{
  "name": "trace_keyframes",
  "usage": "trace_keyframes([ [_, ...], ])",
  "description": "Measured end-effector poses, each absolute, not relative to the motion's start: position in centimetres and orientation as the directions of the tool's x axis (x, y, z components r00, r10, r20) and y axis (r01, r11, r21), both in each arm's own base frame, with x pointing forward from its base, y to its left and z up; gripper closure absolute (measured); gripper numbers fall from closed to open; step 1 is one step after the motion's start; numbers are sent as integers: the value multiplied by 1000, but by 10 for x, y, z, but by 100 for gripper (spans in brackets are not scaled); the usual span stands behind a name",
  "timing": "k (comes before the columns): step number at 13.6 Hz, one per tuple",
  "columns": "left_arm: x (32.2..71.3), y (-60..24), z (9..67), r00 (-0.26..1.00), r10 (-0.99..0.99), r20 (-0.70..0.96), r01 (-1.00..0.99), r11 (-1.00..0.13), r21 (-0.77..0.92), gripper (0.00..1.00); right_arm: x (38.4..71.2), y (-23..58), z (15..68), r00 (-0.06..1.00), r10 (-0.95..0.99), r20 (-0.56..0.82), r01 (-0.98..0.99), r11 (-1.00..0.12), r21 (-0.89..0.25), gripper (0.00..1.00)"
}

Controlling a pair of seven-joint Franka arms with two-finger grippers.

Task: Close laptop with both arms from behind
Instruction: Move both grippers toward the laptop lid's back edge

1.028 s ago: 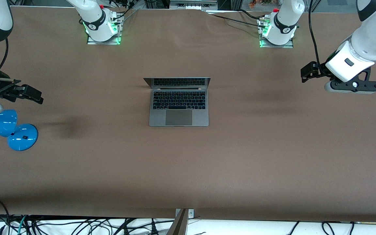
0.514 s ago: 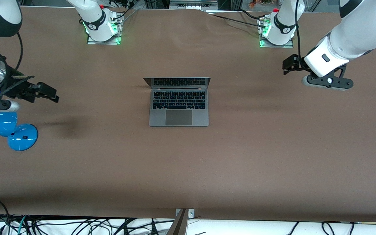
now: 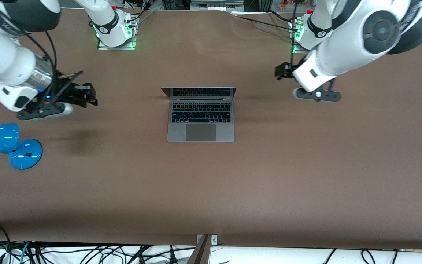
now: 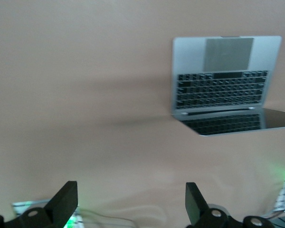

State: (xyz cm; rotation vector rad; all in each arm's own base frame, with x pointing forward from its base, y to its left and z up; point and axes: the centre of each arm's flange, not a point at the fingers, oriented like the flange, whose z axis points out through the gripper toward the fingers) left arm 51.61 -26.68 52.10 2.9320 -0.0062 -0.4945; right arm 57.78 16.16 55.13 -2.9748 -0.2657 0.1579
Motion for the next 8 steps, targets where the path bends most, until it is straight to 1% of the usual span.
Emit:
trace_keyframes([
  [1, 511, -287, 511, 942, -25, -334, 32, -986, 166, 0, 572, 180, 545, 970, 212, -118, 193, -968, -158, 83],
  [2, 506, -304, 502, 940, -19, -341, 41, -985, 166, 0, 566, 198, 538, 963, 227, -148, 204, -967, -155, 84],
  [3, 498, -319, 492, 932, -2, -364, 64, -983, 171, 0, 559, 217, 531, 961, 212, -178, 187, -971, -147, 89],
  [5, 482, -340, 476, 899, 42, -436, 135, -974, 184, 4, 543, 265, 516, 965, 131, -227, 108, -988, -111, 90],
  [7, 471, -352, 465, 864, 94, -495, 201, -965, 168, 26, 523, 312, 499, 961, 78, -266, 61, -996, -73, 90],
  [8, 466, -359, 461, 846, 106, -523, 224, -960, 168, 38, 515, 330, 490, 956, 71, -286, 55, -996, -66, 90],
])
